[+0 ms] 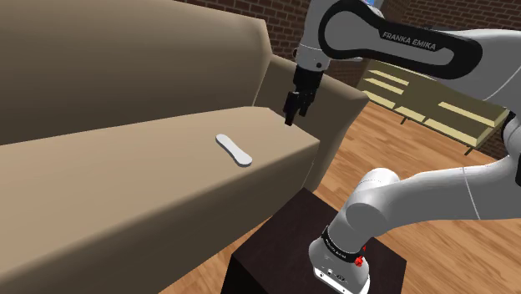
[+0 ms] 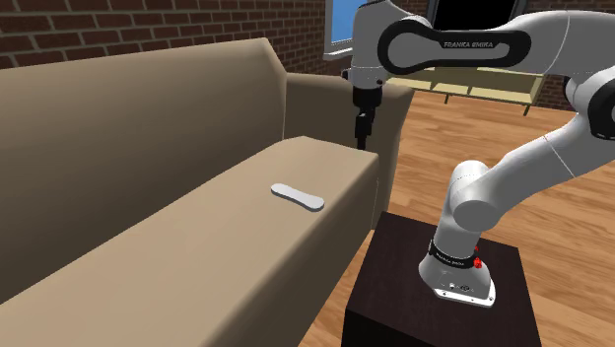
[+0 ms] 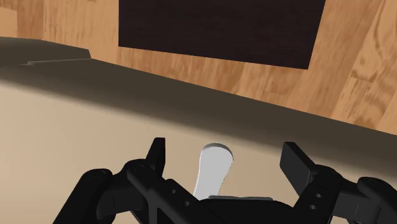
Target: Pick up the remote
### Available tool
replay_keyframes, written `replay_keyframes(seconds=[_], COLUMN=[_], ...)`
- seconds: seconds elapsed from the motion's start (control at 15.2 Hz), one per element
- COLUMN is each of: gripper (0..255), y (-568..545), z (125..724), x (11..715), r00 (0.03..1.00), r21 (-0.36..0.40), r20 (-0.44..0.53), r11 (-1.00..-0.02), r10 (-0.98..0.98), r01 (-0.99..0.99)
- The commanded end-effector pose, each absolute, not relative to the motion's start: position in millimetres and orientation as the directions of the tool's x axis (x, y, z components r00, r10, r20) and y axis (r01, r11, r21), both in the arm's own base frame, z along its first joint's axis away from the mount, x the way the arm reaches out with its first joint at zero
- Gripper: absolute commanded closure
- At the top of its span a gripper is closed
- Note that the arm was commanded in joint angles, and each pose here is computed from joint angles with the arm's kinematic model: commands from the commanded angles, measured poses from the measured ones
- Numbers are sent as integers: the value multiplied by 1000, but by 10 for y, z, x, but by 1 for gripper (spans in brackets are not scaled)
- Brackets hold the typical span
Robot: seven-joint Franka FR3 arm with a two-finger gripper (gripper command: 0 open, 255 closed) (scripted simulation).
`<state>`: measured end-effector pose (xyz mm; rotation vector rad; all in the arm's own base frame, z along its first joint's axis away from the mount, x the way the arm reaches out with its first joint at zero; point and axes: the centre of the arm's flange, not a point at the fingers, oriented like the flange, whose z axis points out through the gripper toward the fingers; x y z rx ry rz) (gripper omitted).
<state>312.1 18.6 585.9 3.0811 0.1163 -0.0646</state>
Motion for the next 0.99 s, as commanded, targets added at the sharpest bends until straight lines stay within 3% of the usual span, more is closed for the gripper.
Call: replay_keyframes(seconds=[0.0, 0.92], gripper=[0, 0], y=[186, 231], z=[5859, 4575], x=[3121, 4399], r00=[996, 1000], r21=[56, 27], r20=[-44, -11], r11=[-995, -1000], r10=[74, 3], r01=[77, 3])
